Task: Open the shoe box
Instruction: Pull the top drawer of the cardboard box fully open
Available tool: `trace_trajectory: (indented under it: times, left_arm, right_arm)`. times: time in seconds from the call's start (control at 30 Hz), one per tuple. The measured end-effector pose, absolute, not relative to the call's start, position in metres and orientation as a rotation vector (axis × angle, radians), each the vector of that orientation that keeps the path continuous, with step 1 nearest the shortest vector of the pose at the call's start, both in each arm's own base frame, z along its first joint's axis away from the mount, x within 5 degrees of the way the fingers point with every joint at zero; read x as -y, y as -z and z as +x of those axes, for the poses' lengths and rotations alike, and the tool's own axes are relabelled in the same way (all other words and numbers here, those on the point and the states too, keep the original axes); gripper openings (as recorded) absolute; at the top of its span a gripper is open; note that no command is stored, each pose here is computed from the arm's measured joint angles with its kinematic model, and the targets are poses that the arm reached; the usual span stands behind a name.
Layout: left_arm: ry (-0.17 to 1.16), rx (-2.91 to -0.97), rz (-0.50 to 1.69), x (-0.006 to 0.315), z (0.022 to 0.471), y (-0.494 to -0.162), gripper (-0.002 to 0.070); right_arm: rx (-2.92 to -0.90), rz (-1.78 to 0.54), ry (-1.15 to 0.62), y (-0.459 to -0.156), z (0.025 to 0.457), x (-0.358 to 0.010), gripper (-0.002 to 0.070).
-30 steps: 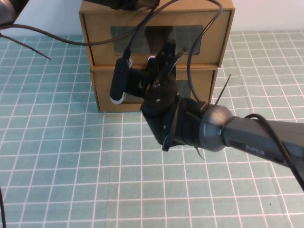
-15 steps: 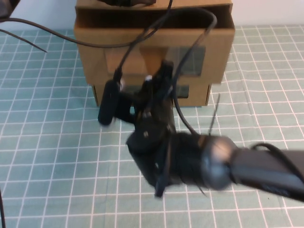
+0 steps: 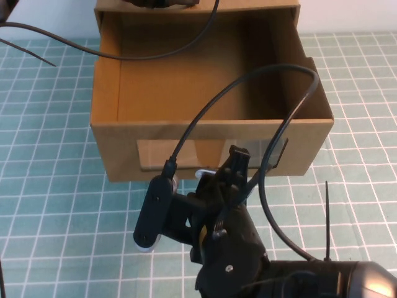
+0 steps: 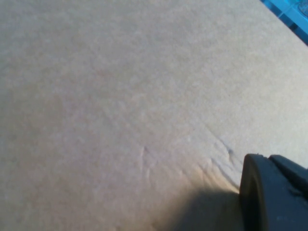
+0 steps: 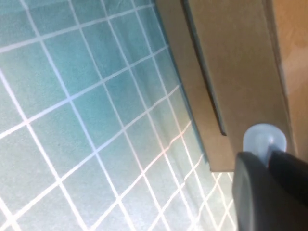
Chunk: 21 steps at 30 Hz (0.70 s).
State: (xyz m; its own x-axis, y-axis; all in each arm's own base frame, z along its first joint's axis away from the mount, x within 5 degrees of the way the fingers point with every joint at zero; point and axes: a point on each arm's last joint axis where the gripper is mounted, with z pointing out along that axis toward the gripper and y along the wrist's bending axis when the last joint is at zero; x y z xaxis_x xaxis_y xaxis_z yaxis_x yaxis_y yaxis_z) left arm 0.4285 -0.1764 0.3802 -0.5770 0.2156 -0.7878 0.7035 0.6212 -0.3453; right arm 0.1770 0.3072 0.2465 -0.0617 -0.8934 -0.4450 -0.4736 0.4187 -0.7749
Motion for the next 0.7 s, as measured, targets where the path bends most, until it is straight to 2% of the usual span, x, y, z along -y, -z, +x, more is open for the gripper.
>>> trace_trajectory:
  times: [0.1,0.17,0.27,0.33,0.4,0.5,0.7]
  left_arm:
    - [0.865,-2.116,0.718,0.177,0.428,-0.380,-0.0005]
    - [0.871,-2.117,0.717,0.176,0.428,-0.380,-0.0005]
    - [0.873,-2.119,0.717,0.176,0.428,-0.380,-0.0005]
    - [0.879,-2.123,0.706,0.176,0.428,-0.381,-0.0005]
    - [0.886,-2.129,0.693,0.176,0.428,-0.381,-0.0005]
    - [0.894,-2.131,0.681,0.175,0.427,-0.383,-0.0005]
    - [0.815,-2.126,0.720,0.167,0.411,-0.402,-0.0005]
  right_arm:
    - [-1.709,-1.186,0.525,-0.246,0.176,-0.307,0.0020]
    - [-1.738,-1.162,0.501,-0.246,0.176,-0.306,0.0049]
    - [-1.829,-1.111,0.424,-0.248,0.174,-0.309,0.0163]
    - [-1.860,-1.105,0.356,-0.253,0.172,-0.314,0.0274]
    - [-1.851,-1.129,0.279,-0.260,0.170,-0.318,0.0337]
    - [-1.807,-1.175,0.146,-0.279,0.163,-0.321,0.0368]
    - [-1.769,-1.197,-0.038,-0.321,0.148,-0.304,0.0377]
